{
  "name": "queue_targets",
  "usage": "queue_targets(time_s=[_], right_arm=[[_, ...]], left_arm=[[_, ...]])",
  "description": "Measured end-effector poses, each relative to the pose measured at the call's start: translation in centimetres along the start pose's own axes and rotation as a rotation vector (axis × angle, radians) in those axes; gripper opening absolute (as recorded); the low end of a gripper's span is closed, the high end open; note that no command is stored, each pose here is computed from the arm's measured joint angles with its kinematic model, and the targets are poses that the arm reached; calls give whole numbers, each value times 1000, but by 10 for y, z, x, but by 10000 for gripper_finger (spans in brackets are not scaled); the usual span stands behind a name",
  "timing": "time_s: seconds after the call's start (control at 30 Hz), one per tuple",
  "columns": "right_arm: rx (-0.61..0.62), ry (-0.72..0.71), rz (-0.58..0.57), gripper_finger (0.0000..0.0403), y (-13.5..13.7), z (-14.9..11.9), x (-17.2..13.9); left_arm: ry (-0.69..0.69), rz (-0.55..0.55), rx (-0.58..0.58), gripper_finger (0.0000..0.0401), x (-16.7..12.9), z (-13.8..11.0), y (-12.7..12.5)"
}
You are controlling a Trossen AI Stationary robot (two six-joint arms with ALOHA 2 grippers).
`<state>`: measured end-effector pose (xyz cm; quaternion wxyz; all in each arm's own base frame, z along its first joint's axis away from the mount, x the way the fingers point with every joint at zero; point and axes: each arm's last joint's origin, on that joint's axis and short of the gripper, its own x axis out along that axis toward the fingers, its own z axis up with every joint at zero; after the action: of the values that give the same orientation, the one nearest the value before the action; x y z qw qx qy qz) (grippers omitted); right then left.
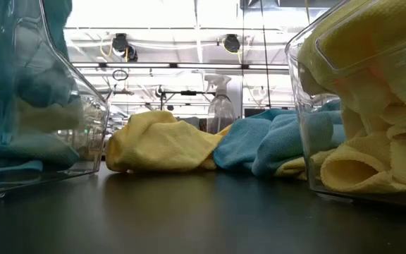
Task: Sort microfiber towel by color & place in baskets
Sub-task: Put the blue microfiber towel into the left transparent bin
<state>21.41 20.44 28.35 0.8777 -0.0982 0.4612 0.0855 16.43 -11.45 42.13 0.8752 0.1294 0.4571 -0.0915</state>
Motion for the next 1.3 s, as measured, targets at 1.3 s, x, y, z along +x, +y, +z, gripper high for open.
queue_targets(time_s=[1.3], right_arm=[[12, -7, 3, 136, 0, 1, 0]], left_arm=[[113, -211, -101, 8, 209, -73, -2]])
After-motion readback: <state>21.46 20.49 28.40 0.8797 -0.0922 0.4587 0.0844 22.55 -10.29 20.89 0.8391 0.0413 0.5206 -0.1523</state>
